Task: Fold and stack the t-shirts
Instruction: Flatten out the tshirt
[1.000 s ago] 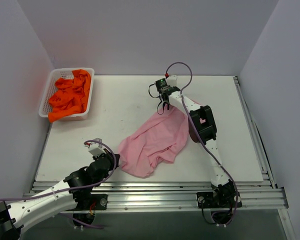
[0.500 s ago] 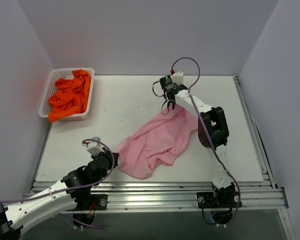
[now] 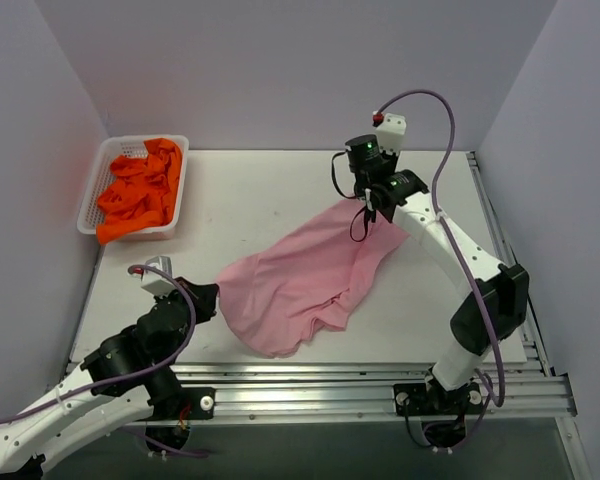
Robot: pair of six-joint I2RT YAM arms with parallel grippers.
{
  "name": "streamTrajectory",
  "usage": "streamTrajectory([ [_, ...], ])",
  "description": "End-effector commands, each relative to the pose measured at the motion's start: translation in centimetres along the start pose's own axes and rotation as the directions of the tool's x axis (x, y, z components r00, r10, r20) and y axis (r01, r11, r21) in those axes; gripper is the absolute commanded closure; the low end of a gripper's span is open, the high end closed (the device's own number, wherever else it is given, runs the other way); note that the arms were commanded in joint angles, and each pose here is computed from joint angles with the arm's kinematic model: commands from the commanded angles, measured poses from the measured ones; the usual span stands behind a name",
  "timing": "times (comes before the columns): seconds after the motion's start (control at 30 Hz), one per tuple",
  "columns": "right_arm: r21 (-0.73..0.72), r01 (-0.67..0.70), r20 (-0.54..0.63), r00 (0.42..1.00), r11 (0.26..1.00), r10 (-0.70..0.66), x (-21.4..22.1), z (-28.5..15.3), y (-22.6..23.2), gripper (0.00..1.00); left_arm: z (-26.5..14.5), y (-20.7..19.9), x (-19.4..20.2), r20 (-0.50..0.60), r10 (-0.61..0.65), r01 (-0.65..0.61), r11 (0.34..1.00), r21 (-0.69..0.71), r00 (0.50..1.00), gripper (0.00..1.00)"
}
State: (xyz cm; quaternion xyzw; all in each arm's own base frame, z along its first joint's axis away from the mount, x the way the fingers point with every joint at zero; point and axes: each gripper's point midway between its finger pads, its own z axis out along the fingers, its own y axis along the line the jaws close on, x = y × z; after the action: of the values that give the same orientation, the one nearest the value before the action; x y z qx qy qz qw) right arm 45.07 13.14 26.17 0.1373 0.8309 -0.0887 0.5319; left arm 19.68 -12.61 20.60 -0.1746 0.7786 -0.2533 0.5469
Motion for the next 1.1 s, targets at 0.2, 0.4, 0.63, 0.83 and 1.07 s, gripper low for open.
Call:
streamTrajectory([
  [0.2, -0.072, -0.095, 0.117, 0.988, 0.993, 0.103, -5.0, -8.5, -6.1, 1.0, -4.5, -2.7, -8.9, 0.109, 0.144, -0.149, 0.988, 0.042, 0.984, 0.98],
  [0.4, -0.552, -0.051, 0.332, 0.902, 0.832, 0.275, -12.0, -22.1, -7.9, 1.0, -8.6, -10.7, -14.2, 0.164, 0.107, -0.161, 0.917, 0.364, 0.981, 0.98],
  [0.63, -0.808, 0.201, 0.533, 0.65, 0.555, 0.541, -16.1, -39.2, -14.5, 1.0, -18.4, -18.8, -20.4, 0.299, 0.07, -0.28, 0.598, 0.751, 0.952, 0.98],
  [0.83, -0.801, 0.269, 0.58, 0.566, 0.534, 0.585, -18.1, -43.4, -16.7, 1.0, -24.9, -22.2, -25.0, 0.449, 0.037, -0.422, 0.416, 0.806, 0.893, 0.98],
  [1.07, -0.691, -0.017, 0.524, 0.678, 0.723, 0.516, -21.3, -34.4, -14.9, 1.0, -25.6, -22.1, -27.4, 0.601, 0.054, -0.538, 0.516, 0.667, 0.797, 0.98],
])
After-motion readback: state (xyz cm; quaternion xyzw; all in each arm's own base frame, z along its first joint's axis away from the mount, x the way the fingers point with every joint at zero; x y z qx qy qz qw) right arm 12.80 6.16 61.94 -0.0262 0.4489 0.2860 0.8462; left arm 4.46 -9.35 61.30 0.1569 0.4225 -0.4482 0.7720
